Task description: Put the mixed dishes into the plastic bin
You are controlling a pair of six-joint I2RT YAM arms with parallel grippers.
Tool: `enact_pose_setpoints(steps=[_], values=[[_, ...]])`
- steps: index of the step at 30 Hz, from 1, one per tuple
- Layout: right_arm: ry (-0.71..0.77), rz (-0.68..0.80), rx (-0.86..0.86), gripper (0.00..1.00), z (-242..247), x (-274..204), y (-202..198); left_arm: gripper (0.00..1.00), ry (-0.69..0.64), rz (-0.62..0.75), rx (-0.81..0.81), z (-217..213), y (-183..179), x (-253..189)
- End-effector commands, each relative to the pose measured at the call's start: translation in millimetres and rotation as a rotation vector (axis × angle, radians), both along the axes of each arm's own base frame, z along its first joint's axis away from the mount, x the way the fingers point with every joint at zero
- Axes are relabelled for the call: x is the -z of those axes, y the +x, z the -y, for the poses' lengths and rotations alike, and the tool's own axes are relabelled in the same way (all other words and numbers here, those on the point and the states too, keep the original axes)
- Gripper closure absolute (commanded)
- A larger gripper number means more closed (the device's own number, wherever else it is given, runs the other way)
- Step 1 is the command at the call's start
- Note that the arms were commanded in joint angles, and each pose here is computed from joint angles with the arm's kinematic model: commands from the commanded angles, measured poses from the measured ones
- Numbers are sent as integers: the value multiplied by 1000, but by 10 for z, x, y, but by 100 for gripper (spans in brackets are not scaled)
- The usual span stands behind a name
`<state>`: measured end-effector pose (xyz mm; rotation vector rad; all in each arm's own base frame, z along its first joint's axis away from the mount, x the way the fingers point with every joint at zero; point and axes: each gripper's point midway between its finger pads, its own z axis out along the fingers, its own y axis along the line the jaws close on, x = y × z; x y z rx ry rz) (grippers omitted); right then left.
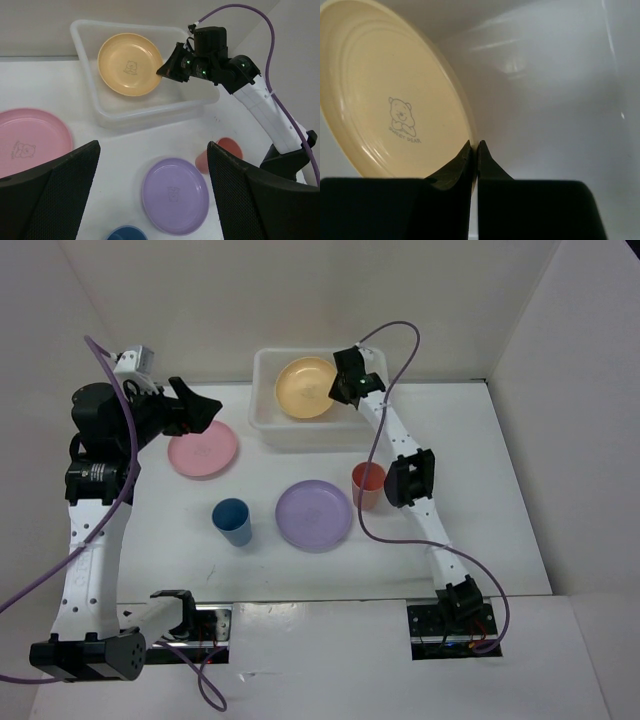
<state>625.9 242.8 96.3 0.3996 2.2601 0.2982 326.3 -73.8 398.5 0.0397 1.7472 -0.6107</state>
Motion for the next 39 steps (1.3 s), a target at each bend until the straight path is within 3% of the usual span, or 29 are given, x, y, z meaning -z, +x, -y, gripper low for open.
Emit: enact_pose_setpoints(steps=[1,8,13,18,24,28,33,35,39], values=[[-2,-19,11,95,49,-101,-84,6,34,43,-22,-70,28,-71],[-1,-30,-8,71,37,-80,-127,6,35,43,-31,-85,35,-70],[22,7,-32,32,-4,-308,-126,5,35,43,-40,-115,41,-70],[47,105,-79,13,-148,-928,-218,5,38,-7,-73,-169,68,51],[108,376,-124,5,-355,-2591,-764,6,-29,-92,-120,-308,293,227],[131,383,-182,5,-275,-3054,-1228,6,-174,-179,-90,-431,529,474],[58,311,-184,5,36,-3250,-1834,8,-327,-404,-271,-896,771,1313],[55,331,-225,5,44,-3442,-2070,10,-365,-501,-342,-1021,759,1735],[91,403,-273,5,21,-3792,-2394,13,-443,-599,-433,-1243,739,2161]])
